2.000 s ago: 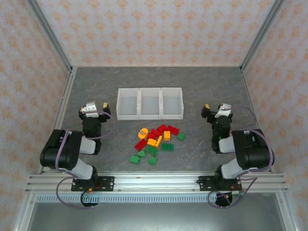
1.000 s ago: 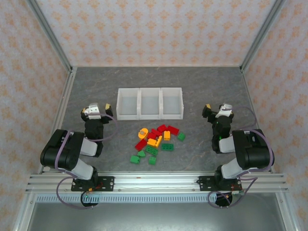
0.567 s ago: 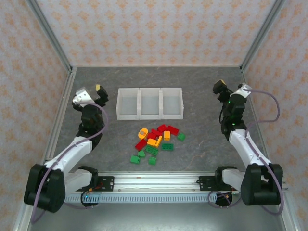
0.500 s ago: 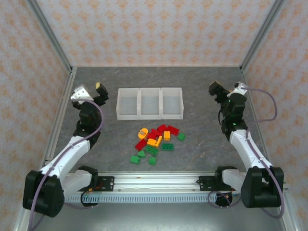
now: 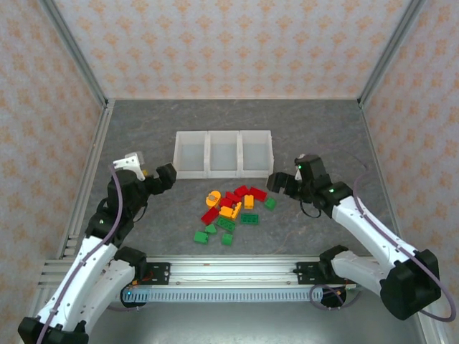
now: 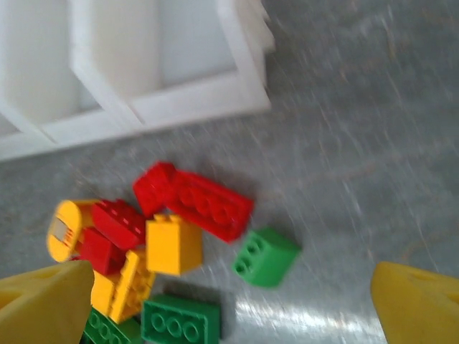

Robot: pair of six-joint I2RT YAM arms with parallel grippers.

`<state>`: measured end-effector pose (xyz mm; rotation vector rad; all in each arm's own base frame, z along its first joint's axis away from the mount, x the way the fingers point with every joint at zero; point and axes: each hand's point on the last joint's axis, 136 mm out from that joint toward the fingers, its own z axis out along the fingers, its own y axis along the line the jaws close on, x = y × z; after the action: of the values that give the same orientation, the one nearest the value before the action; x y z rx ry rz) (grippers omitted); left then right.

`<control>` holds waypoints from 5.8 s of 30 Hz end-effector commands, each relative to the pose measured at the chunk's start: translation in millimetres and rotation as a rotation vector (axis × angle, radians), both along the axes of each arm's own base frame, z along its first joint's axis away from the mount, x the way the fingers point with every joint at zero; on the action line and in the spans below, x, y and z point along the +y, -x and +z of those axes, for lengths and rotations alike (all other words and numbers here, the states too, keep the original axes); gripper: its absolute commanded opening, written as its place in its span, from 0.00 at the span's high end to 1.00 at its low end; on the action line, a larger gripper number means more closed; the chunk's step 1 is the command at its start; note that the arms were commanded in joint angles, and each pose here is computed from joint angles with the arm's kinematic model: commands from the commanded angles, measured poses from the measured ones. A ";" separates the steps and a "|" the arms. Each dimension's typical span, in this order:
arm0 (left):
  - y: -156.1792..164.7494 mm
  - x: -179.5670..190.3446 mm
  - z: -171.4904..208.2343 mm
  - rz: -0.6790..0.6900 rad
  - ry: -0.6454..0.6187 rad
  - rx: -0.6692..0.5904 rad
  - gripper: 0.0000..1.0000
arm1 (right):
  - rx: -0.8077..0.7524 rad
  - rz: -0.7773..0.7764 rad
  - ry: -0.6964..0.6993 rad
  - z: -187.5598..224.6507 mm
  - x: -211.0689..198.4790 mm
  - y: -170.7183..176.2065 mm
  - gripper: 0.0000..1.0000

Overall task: Sort the legos into containers by color
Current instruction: Pick up the lego from the bottom-center of the table, then place the lego in the container, then pick up the lego from the center of the table.

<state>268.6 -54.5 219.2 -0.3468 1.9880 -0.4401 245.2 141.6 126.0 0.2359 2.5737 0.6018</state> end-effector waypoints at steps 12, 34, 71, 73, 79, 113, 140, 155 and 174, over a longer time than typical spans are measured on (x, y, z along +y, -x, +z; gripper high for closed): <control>8.7 -25.7 -0.5 -0.179 -0.021 0.044 0.01 | 0.182 -0.114 0.206 -64.0 5.5 16.6 0.07; 25.8 -15.3 39.2 -0.145 -0.004 -0.172 0.01 | 0.220 0.103 0.426 -80.2 25.7 -2.6 0.26; 26.5 -20.4 36.5 -0.172 0.011 -0.180 0.01 | 0.251 0.127 0.524 -108.6 18.0 -0.9 0.53; 26.4 -19.9 36.3 -0.169 0.010 -0.179 0.01 | 0.247 0.128 0.521 -106.3 18.7 -1.1 0.56; 25.6 -19.7 34.9 -0.166 0.011 -0.174 0.01 | 0.202 0.124 0.470 -86.6 24.9 -4.2 0.66; 18.5 -22.8 24.0 -0.174 0.007 -0.131 0.01 | -0.158 0.113 0.520 8.9 77.1 -191.6 0.68; 15.8 -28.8 21.0 -0.198 0.031 -0.124 0.01 | -0.091 0.281 0.395 25.9 94.2 -84.6 0.04; 16.9 -30.9 19.9 -0.210 0.033 -0.120 0.01 | -0.492 0.938 0.734 -4.0 60.8 5.1 0.00; 19.1 -34.2 23.0 -0.233 0.037 -0.130 0.01 | -0.481 1.170 0.899 -53.3 56.8 -14.7 0.01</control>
<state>250.2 -85.4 237.1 -0.1359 1.9257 -0.6166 241.5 183.1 55.1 -1.5620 2.0887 -0.2170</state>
